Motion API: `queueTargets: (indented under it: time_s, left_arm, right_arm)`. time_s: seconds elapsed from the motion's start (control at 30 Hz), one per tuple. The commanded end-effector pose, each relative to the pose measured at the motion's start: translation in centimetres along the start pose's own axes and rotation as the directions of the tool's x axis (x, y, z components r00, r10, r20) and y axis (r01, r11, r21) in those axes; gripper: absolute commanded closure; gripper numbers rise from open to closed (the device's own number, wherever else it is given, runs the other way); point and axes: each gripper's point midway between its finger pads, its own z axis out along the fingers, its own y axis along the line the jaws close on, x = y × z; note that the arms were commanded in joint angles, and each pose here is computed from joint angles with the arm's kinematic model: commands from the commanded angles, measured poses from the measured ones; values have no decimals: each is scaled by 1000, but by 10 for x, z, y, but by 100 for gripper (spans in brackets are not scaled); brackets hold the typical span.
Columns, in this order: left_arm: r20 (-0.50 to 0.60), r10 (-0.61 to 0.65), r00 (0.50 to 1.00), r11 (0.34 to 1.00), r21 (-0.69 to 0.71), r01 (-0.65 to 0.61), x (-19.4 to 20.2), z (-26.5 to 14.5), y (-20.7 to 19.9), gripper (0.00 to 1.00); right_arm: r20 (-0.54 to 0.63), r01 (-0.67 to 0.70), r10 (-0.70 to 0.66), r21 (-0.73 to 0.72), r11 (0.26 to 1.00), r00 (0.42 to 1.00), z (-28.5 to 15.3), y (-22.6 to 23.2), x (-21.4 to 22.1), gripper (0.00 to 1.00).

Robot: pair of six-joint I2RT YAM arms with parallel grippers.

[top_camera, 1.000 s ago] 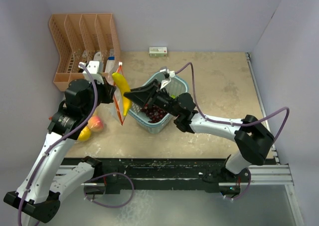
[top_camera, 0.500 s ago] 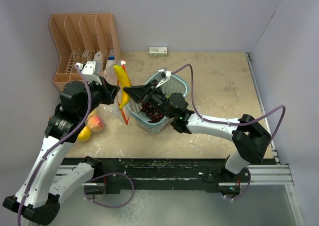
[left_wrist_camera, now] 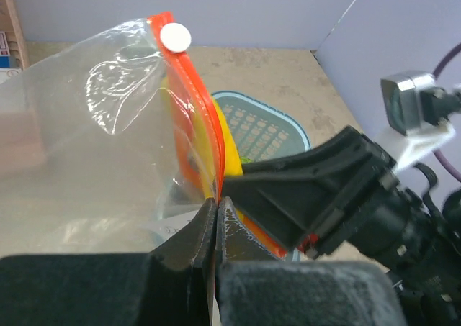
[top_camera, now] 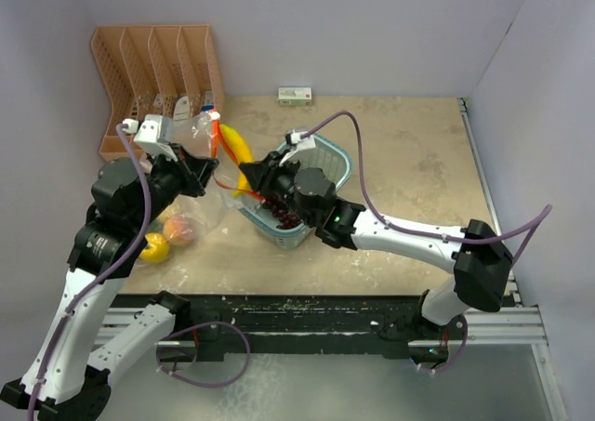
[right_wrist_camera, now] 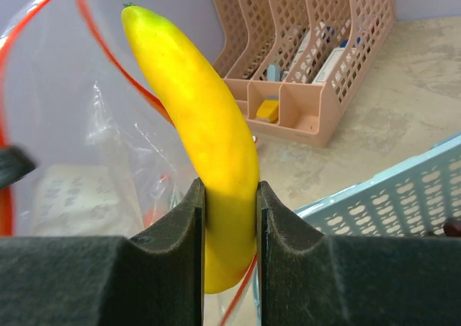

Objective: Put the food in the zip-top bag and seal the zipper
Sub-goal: Place the fake fruit in the zipper food storage bag.

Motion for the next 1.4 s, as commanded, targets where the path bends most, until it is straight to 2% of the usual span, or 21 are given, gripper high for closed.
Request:
queueTargets:
  time_s: [0.0,0.17,0.3,0.47,0.73,1.1,1.17,1.37]
  left_arm:
    - [42,-5,999,1000,14,4,-12,14,-3,100]
    - [41,14,999,999,-35,-13,-8,27,9,100]
    - [39,29,999,997,-74,-26,-6,30,18,100]
    - [36,37,999,994,-105,-33,-2,29,25,100]
    - [38,51,998,990,-133,-46,-2,33,31,100]
    - [36,32,999,997,-74,-29,-2,41,20,100]
    - [32,29,999,998,-63,-27,-1,40,18,100]
    - [33,25,999,999,-43,-23,-2,36,14,100]
  right_arm:
    - [11,159,-160,69,985,987,-11,21,-5,100]
    - [2,210,-214,169,963,977,-30,18,7,100]
    - [11,180,-191,285,942,982,-46,-6,9,100]
    - [36,160,-184,350,923,982,-59,-23,2,100]
    - [-13,244,-252,297,923,968,-59,-13,10,100]
    - [-91,400,-390,249,882,916,-45,15,29,99]
    - [-109,417,-403,254,873,909,-39,20,27,91]
    - [-128,461,-443,257,849,887,-20,47,6,53]
